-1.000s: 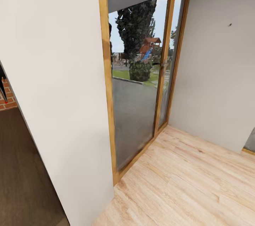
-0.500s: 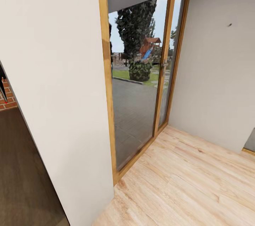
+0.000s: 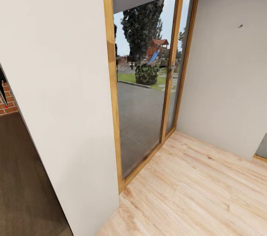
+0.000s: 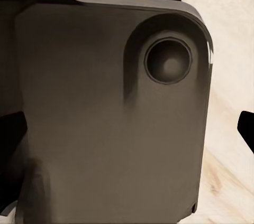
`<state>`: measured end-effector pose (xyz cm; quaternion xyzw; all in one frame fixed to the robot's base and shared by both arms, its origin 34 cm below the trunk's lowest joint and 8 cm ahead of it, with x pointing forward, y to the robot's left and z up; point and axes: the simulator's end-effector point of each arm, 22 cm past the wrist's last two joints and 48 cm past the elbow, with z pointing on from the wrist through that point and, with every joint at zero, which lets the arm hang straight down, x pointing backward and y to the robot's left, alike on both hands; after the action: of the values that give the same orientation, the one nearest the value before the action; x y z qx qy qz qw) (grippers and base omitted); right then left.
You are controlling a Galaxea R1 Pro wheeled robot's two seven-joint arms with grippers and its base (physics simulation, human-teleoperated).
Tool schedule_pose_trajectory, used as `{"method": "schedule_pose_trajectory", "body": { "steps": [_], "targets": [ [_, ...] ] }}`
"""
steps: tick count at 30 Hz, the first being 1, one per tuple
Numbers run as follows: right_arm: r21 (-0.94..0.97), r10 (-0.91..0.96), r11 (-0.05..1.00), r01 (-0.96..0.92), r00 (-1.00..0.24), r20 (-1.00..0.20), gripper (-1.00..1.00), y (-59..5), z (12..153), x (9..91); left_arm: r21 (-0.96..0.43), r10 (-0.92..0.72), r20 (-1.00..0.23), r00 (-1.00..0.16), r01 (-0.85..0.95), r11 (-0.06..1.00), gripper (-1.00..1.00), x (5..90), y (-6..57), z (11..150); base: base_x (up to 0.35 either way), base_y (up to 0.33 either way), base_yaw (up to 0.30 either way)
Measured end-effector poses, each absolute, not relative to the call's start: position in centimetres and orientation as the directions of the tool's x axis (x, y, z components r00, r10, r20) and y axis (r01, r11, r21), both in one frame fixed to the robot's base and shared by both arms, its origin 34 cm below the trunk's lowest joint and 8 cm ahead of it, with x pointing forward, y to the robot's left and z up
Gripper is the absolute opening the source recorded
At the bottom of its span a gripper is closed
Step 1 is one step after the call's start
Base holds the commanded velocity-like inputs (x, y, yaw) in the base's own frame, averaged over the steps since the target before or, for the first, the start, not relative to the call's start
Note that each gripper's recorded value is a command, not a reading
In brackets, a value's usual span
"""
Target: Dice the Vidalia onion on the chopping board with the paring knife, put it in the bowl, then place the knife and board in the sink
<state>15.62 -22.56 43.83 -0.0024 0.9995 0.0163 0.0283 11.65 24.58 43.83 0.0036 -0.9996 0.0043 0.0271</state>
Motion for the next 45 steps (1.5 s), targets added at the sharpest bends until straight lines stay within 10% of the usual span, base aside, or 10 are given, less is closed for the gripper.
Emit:
{"method": "schedule_pose_trajectory", "body": {
  "steps": [4,6,45],
  "targets": [
    [0.033,-0.003,0.999,-0.006,-0.997,-0.079,1.0,-22.5,43.9,16.1,-0.009,-0.008,0.054,-0.999,-0.008,1.0,1.0,11.7,24.6,43.8,0.0,0.0,0.0],
    [0.034,0.001,0.999,-0.008,-0.962,-0.272,1.0,-22.4,44.6,20.4,-0.009,-0.009,0.054,-0.998,-0.009,1.0,1.0,11.7,24.5,43.8,0.0,0.0,0.0],
    [0.029,-0.001,1.0,-0.009,-0.964,-0.267,1.0,-22.7,44.6,20.2,-0.031,-0.009,0.051,-0.999,-0.011,0.999,1.0,11.8,23.0,43.8,-0.098,-0.016,-0.008]
  ]
}}
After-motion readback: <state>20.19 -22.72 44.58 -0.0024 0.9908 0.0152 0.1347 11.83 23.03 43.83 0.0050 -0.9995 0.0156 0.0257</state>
